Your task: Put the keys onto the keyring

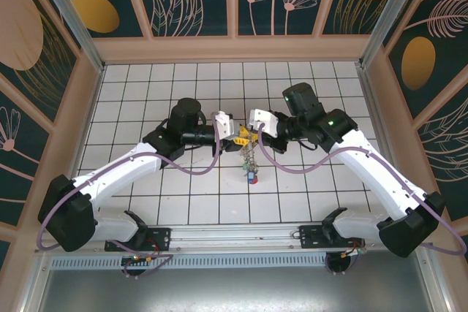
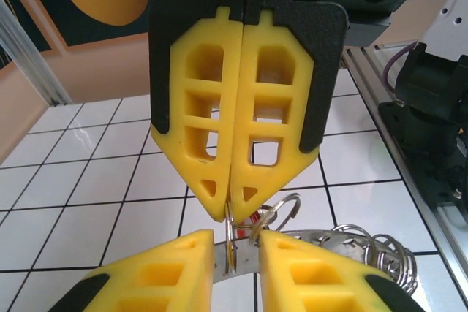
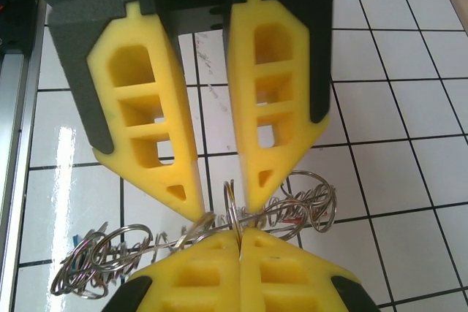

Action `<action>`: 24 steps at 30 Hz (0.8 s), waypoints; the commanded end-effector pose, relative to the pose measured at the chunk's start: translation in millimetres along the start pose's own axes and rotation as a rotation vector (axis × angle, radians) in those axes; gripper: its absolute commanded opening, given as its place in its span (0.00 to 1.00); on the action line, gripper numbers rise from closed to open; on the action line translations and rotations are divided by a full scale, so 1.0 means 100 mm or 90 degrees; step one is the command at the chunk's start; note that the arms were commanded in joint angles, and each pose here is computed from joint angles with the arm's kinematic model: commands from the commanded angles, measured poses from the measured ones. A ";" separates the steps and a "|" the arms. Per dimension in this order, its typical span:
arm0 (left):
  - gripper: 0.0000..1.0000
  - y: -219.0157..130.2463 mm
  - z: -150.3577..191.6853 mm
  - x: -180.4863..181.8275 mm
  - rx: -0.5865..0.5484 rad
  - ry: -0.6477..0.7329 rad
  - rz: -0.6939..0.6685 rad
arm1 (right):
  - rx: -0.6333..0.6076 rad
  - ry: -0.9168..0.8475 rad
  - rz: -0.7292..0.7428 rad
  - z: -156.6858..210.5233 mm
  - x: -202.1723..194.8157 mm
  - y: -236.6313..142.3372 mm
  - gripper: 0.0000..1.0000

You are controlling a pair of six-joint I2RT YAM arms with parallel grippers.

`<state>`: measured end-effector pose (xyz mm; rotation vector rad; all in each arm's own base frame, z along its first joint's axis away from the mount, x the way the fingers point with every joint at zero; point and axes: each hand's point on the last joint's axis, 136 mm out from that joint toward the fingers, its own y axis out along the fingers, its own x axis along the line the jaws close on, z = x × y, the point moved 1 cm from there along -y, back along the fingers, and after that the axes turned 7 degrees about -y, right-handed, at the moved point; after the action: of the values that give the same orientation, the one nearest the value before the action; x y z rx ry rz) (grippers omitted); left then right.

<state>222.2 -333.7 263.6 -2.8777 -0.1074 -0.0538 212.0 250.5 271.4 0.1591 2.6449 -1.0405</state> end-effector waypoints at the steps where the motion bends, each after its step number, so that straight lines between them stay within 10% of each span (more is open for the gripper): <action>1: 0.26 -0.03 -0.11 -0.01 -0.008 0.014 -0.002 | -0.004 -0.011 0.012 -0.04 -0.03 0.00 0.00; 24: 0.00 0.07 -0.12 0.06 -0.003 -0.014 0.006 | -0.035 -0.014 0.049 -0.13 -0.11 -0.09 0.00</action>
<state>234.1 -340.4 263.7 -2.8444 -0.1378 0.0507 221.6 245.8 267.3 0.2295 2.6095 -1.0821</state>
